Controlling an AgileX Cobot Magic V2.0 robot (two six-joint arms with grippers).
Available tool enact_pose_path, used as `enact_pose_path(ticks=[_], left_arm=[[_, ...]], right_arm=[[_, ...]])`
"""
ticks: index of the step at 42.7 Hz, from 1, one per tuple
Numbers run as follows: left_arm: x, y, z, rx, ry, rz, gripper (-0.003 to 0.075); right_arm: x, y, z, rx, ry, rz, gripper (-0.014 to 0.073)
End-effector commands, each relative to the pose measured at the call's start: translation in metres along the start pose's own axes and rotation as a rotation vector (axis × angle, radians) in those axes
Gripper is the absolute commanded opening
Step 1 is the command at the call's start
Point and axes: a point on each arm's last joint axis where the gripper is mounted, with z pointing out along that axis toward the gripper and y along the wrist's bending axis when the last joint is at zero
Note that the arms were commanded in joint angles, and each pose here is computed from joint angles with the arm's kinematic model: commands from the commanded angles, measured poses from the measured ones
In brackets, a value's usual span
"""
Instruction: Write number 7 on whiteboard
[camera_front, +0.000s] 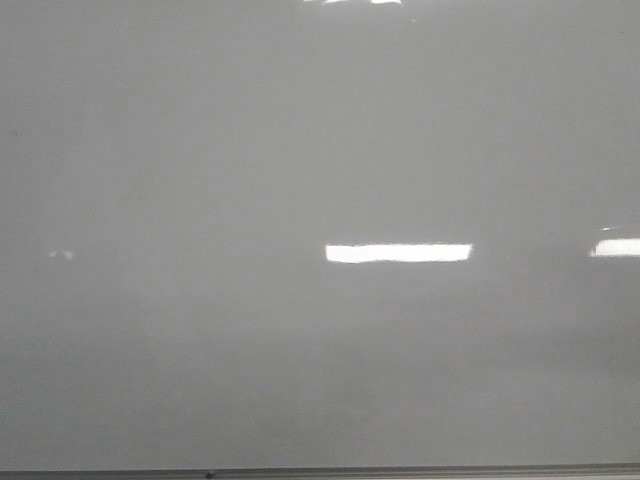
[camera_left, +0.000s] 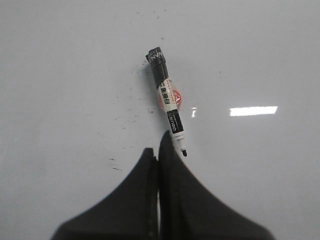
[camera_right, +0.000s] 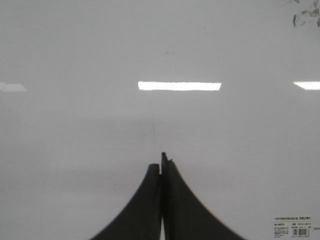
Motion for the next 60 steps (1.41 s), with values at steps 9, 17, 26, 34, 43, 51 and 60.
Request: enact_pose_path(ticks=[9,17,26,34,43,51,60], left_arm=[[-0.007,0.001,-0.001,-0.006,-0.098,-0.003,-0.002],[-0.007,0.001,-0.001,-0.006,-0.098,-0.003,-0.002],[-0.007,0.001,-0.001,-0.006,-0.098,-0.003,-0.002],[-0.007,0.001,-0.001,-0.006,-0.098,-0.003,-0.002],[-0.007,0.001,-0.001,-0.006,-0.098,-0.003,-0.002],[-0.009,0.001,-0.001,-0.008,-0.12,-0.003,-0.002],[-0.031,0.002,-0.007,-0.017,-0.282,-0.032,-0.002]], right_arm=[[-0.009,0.0,-0.001,0.005,-0.097,0.004,-0.0068],[-0.009,0.0,-0.001,0.005,-0.097,0.004,-0.0068],[-0.009,0.0,-0.001,0.005,-0.097,0.004,-0.0068],[-0.009,0.0,-0.001,0.005,-0.097,0.004,-0.0068],[-0.009,0.0,-0.001,0.005,-0.097,0.004,-0.0068],[-0.013,-0.001,-0.002,0.008,-0.136,0.004,-0.0068],[-0.034,0.0,-0.009,0.007,-0.206,0.005,-0.0067]])
